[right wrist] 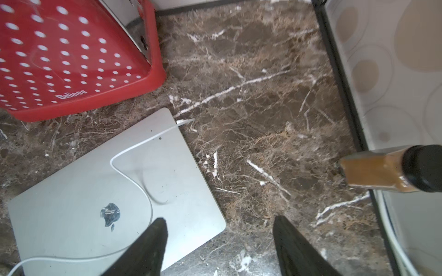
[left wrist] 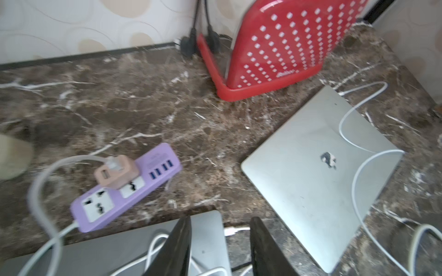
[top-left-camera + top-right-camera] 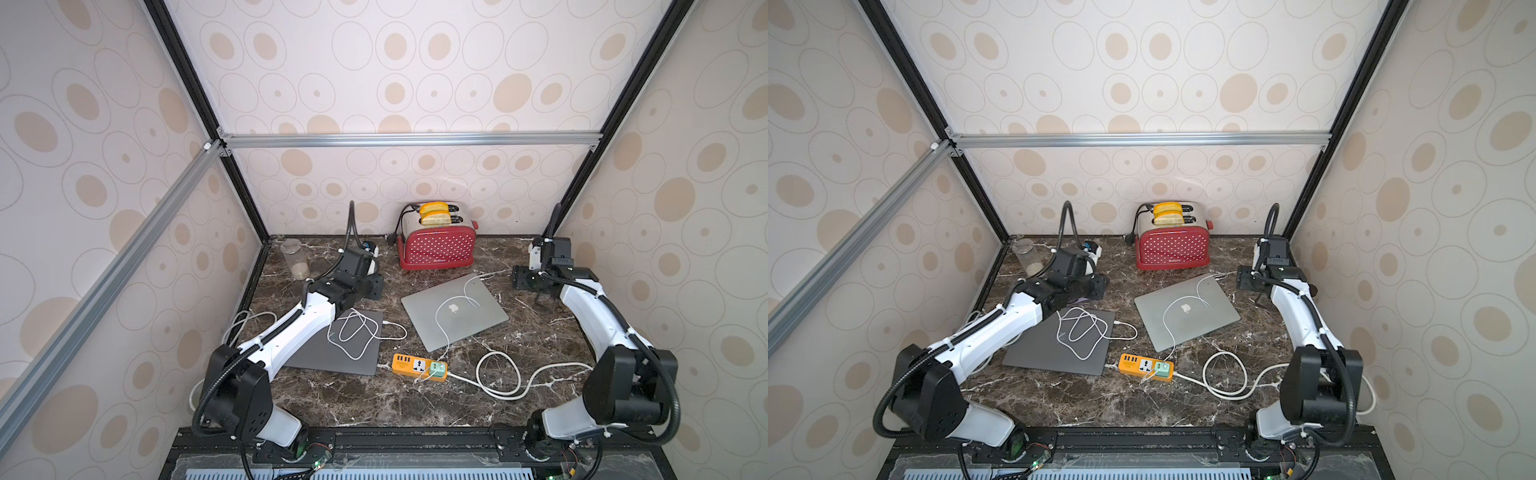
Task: Unplug the laptop charger
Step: Remove the charging cable from the laptop.
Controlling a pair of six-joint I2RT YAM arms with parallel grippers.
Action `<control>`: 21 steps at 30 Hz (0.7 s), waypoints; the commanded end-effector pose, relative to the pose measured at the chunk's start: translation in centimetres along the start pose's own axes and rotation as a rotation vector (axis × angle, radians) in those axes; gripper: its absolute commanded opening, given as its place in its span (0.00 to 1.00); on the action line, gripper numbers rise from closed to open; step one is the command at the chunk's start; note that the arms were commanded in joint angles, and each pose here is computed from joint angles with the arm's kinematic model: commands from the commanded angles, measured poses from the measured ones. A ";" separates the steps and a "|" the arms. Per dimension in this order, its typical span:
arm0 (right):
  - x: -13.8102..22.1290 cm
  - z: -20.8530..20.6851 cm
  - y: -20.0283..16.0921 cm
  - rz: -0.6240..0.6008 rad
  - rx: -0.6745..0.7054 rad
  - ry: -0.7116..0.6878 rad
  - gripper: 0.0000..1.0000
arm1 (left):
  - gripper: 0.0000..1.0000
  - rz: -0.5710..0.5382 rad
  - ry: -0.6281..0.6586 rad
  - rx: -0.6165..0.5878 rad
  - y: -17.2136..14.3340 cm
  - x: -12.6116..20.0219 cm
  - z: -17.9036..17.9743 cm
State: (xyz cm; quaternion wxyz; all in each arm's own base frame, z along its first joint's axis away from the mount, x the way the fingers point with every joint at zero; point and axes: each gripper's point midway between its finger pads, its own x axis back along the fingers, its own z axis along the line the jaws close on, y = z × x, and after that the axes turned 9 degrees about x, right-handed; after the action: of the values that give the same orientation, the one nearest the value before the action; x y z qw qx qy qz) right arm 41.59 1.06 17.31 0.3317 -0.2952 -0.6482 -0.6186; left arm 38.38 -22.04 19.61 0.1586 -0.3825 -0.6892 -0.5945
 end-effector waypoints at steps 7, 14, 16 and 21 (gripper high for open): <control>-4.5 2.7 1.0 0.028 -0.283 0.246 0.59 | 0.34 0.194 -0.065 -0.065 -3.8 -5.2 -5.2; -7.4 4.5 1.0 -0.062 -0.360 0.387 0.55 | 0.33 0.244 -0.108 -0.027 -4.7 -8.3 -6.7; -8.4 4.5 0.5 -0.072 -0.369 0.393 0.52 | 0.32 0.266 -0.128 -0.012 -5.1 -9.2 -7.1; -11.0 4.8 -0.3 -0.058 -0.411 0.421 0.45 | 0.31 0.308 -0.162 0.032 -6.0 -11.1 -8.0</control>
State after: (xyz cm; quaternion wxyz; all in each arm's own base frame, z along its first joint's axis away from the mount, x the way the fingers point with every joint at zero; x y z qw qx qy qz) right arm 46.29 5.78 8.23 0.3832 -0.2287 -0.4512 -0.7728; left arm 39.28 -31.80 9.51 0.2029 -0.5151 -0.6306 -0.5439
